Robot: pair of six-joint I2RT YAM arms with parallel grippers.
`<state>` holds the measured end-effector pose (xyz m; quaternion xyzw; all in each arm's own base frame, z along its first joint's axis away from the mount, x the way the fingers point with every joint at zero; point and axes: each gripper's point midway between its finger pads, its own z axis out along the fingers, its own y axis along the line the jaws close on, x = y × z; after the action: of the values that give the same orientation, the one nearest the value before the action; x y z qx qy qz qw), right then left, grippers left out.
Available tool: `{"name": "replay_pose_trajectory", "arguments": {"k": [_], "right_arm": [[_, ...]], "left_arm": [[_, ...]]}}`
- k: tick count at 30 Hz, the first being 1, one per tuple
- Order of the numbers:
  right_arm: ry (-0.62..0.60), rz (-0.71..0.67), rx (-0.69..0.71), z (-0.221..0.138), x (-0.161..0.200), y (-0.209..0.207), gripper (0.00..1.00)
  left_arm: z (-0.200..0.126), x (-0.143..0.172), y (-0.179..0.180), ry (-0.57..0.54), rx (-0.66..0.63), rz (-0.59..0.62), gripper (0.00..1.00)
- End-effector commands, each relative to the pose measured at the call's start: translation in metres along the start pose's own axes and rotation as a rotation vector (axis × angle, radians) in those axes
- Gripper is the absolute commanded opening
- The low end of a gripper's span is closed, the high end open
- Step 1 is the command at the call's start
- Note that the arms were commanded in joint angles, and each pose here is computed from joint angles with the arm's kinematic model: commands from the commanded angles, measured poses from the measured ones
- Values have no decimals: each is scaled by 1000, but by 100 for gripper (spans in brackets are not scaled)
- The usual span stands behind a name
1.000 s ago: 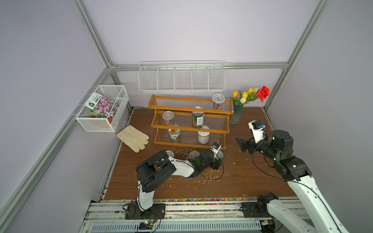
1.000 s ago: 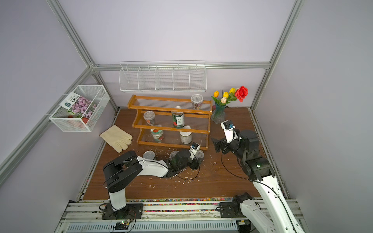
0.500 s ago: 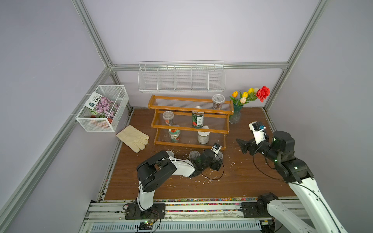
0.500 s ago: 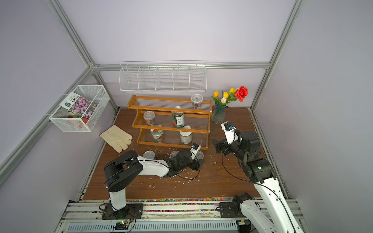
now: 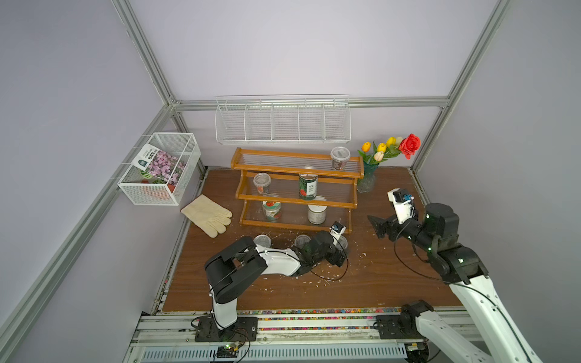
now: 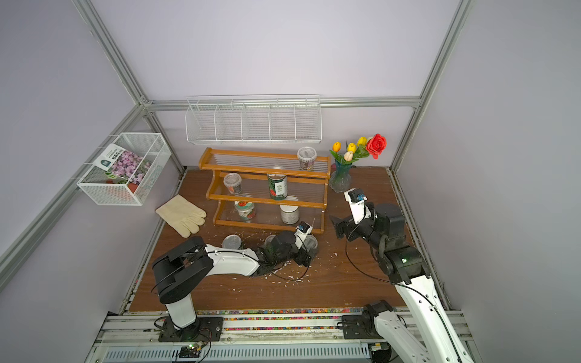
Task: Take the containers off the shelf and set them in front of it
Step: 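Place the container at the center of the board, then pick up a container from the shelf.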
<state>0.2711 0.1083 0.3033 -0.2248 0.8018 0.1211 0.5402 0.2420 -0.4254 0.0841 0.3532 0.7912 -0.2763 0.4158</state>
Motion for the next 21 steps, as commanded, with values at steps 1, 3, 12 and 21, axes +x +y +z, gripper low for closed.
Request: {"name": "replay_pose_trajectory", "arguments": {"k": [1,3,12,21], "right_arm": [[-30,2,-6,-2,-14,-1,97],[-39,3,-8,-1,-20,-1,97],[-132,12,-82,21,-69,1,97],[-185,-21,-89,76,-117,-5,98]], "left_arm": [[-18,-20,-8,-23,25,21,97],[-26,-26,-13,-13,49,31,98],[-99,-83,-14,-12,113,53,100],[-183,-166,47,-244,210,-45,99]]}}
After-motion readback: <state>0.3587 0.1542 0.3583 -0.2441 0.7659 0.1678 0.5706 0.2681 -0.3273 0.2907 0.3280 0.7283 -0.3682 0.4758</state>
